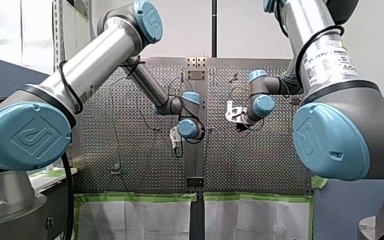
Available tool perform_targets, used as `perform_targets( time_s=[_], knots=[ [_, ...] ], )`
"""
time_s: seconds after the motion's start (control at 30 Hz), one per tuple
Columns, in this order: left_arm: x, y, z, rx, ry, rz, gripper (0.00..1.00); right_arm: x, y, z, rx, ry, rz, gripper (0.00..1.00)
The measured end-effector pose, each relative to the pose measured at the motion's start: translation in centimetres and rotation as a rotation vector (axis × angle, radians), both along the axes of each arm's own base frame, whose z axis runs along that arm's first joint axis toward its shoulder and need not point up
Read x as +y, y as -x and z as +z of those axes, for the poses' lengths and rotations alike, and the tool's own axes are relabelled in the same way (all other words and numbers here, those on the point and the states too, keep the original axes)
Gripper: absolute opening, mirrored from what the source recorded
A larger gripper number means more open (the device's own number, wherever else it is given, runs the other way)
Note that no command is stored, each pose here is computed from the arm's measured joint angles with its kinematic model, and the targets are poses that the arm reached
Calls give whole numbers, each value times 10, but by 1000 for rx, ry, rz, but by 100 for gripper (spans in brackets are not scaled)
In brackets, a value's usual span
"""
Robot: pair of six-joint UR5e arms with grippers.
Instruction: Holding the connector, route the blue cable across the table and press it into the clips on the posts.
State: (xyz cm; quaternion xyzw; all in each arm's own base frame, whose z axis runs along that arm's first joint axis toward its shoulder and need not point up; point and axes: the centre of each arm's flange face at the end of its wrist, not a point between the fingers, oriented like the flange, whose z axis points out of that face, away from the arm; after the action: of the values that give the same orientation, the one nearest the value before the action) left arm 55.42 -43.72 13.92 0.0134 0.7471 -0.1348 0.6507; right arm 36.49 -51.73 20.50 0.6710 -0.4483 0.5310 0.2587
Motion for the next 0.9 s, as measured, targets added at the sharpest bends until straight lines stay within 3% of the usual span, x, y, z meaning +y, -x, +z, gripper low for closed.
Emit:
perform_targets(
  time_s=[0.23, 0.43, 0.53, 0.67, 0.73, 0.77, 0.8, 0.83, 0.87, 0.9],
  knots=[
    [2, -15, -14, 38, -31, 26, 1, -15, 6, 2, -10, 9, -9, 0],
    [3, -27, 0, 37, -46, 66, 1, -34, 11, -5, -15, 14, -20, 0],
    [-1, -30, 10, 30, -46, 73, 7, -42, 10, -11, -17, 14, -19, 0],
    [-6, -33, 18, 24, -44, 73, 7, -54, 11, -13, -22, 23, -21, 0],
    [-7, -32, 19, 27, -46, 71, 22, -58, 12, -11, -27, 29, -20, 0],
    [-8, -32, 19, 29, -47, 70, 22, -60, 12, -10, -29, 32, -20, 0],
    [-8, -31, 19, 31, -48, 70, 29, -62, 13, -9, -31, 33, -18, 0],
    [-8, -31, 19, 34, -48, 69, 42, -64, 14, -9, -33, 35, -16, 0],
    [-9, -30, 19, 36, -49, 68, 42, -65, 14, -9, -34, 36, -14, 0],
    [-9, -30, 19, 38, -50, 68, 53, -65, 15, -8, -35, 36, -12, 0]
  ],
)
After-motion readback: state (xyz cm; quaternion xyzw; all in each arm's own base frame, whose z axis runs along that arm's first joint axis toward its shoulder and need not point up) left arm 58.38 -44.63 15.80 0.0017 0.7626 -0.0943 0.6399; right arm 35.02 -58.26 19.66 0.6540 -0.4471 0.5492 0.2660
